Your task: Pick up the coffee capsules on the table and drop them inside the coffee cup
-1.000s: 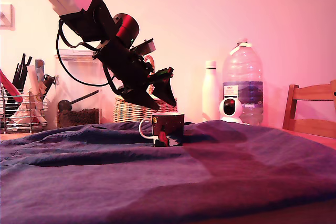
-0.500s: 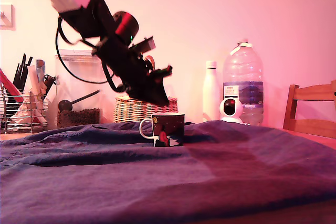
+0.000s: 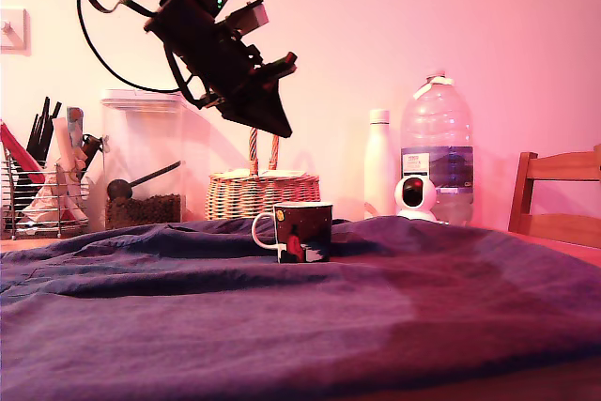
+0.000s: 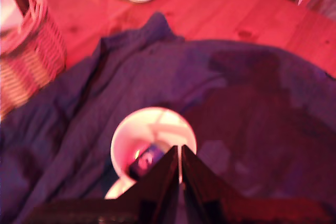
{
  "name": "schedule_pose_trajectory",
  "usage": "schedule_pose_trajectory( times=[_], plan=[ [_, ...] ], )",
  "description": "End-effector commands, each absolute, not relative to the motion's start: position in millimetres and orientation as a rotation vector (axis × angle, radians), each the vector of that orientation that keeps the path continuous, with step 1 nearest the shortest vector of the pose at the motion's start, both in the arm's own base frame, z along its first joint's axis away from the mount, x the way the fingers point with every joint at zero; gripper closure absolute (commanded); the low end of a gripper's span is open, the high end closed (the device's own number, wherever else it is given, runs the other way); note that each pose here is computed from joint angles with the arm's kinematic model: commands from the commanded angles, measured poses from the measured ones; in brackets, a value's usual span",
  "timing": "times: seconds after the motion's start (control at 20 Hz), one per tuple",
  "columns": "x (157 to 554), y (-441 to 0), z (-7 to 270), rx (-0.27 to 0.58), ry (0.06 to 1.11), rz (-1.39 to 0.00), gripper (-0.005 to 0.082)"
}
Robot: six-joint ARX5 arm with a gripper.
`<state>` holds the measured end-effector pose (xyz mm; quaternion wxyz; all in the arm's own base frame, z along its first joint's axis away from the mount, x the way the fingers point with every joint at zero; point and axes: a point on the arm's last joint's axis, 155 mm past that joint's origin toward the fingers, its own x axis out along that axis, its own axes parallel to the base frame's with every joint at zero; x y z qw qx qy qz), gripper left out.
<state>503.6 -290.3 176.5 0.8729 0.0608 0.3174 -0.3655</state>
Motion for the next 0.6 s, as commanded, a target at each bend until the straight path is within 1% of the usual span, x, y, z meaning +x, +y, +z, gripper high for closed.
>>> schedule_pose_trajectory(
  times=[0.0, 0.25, 0.55],
  plan=[
    [505, -283, 197, 0.126, 0.625, -0.754, 0.0792],
    [497, -271, 209, 0.124, 0.624, -0.742, 0.0793],
    [478, -255, 190, 0.120, 0.634, -0.720, 0.0793]
  ],
)
